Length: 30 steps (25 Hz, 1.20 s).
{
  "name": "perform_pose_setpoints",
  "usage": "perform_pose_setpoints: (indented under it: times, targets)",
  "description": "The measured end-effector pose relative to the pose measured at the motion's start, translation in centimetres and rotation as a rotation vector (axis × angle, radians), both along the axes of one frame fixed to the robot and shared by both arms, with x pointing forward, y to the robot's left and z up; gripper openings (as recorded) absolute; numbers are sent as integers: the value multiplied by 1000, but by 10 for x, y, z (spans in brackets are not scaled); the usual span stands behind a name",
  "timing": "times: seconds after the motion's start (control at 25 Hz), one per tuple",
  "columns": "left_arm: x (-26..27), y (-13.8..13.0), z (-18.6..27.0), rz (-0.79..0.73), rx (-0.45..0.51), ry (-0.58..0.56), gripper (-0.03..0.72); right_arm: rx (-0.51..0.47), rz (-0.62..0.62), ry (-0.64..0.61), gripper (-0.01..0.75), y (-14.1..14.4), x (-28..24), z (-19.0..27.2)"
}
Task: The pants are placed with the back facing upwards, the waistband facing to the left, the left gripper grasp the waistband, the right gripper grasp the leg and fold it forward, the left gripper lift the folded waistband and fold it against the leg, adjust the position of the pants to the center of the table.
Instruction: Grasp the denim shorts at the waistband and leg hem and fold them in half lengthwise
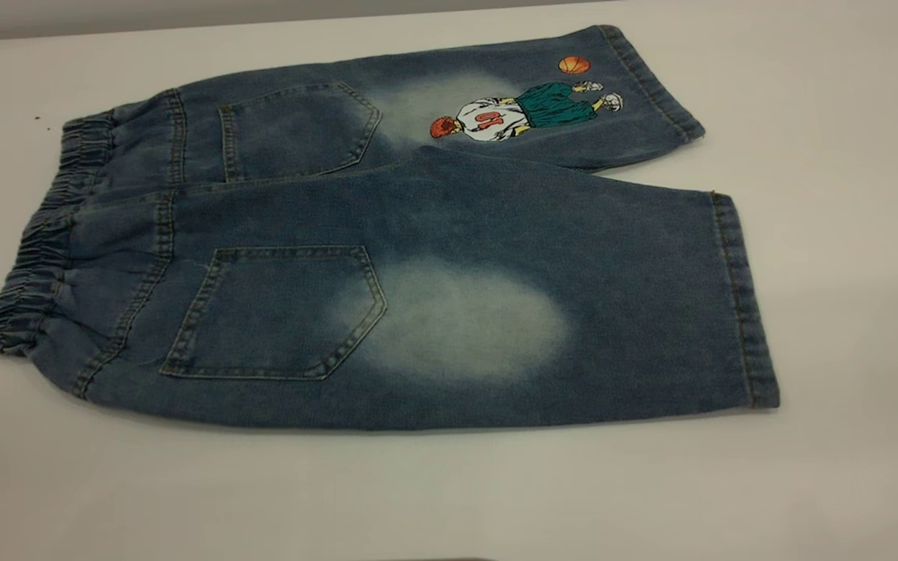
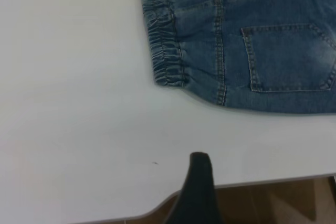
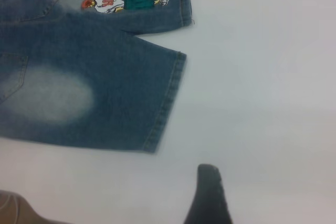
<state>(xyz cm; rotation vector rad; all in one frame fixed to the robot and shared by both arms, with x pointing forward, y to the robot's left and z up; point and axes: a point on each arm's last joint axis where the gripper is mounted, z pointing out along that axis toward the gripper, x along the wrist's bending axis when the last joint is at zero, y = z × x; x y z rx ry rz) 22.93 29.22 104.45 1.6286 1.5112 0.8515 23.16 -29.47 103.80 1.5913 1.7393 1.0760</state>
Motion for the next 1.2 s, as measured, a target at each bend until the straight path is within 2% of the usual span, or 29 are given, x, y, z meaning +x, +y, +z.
perform_pose_setpoints:
  times: [0.76,0.88,1.0,1.2]
  targets:
    - [0,0,0,3,-4,0,590,18,-2,5,468,1,2,5]
    - [9,0,9,17,-26,30,589,24,-4,60,468,4,16,14]
    - [29,1,17,52,-76,111,587,5,18,138,468,10,44,23]
    - [74,3,17,132,-153,231,587,36,73,353,468,28,103,11]
